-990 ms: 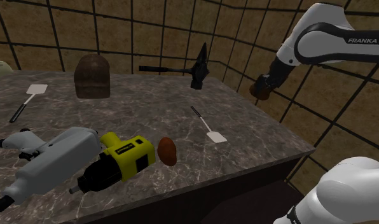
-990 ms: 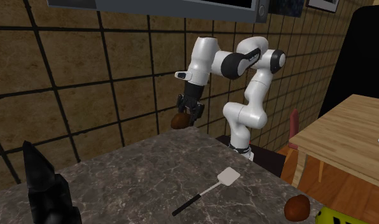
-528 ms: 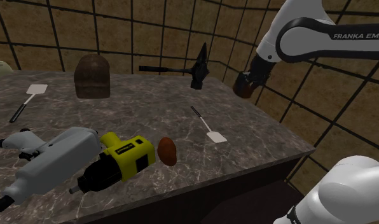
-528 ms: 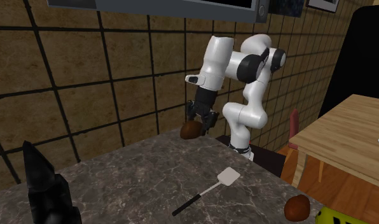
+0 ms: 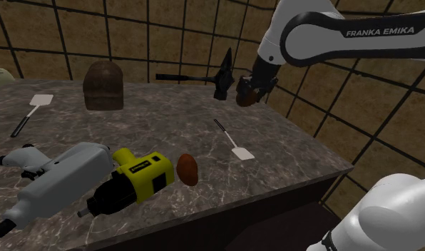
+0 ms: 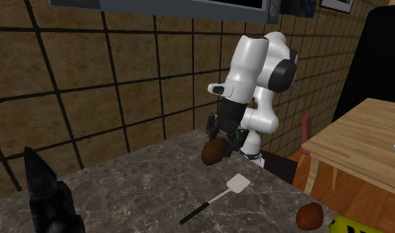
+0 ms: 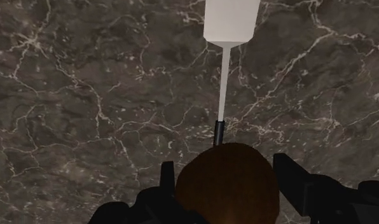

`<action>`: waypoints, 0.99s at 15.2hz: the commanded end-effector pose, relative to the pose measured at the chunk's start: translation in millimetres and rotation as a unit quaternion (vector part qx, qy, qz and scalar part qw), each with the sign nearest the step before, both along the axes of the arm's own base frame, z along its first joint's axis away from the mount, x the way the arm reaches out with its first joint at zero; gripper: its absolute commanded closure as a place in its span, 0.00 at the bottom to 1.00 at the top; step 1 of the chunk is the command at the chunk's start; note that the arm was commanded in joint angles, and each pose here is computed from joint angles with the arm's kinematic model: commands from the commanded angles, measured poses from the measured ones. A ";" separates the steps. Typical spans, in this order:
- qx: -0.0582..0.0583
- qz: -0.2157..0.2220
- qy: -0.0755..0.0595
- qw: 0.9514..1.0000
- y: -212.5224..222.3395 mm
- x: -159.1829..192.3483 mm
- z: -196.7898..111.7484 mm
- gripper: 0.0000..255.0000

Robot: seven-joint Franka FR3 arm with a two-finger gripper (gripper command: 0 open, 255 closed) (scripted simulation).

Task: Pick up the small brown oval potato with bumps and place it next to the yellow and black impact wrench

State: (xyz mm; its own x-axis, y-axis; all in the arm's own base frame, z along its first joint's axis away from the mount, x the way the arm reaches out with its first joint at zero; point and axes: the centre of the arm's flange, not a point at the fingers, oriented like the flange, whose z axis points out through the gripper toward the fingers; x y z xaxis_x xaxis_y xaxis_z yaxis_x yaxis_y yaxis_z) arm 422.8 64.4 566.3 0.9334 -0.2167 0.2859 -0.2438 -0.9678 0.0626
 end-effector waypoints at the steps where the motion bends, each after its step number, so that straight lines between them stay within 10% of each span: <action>1: 0.001 0.000 0.000 1.000 26.9 10.5 -3.3 1.00; 15: 0.001 0.000 0.000 1.000 193.0 91.5 -3.2 1.00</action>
State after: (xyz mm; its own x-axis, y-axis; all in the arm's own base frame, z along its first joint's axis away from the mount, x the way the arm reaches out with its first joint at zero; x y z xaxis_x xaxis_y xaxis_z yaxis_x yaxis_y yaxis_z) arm 510.2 247.1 562.9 0.9338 -0.2158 0.2855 -0.2426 -0.9681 0.0618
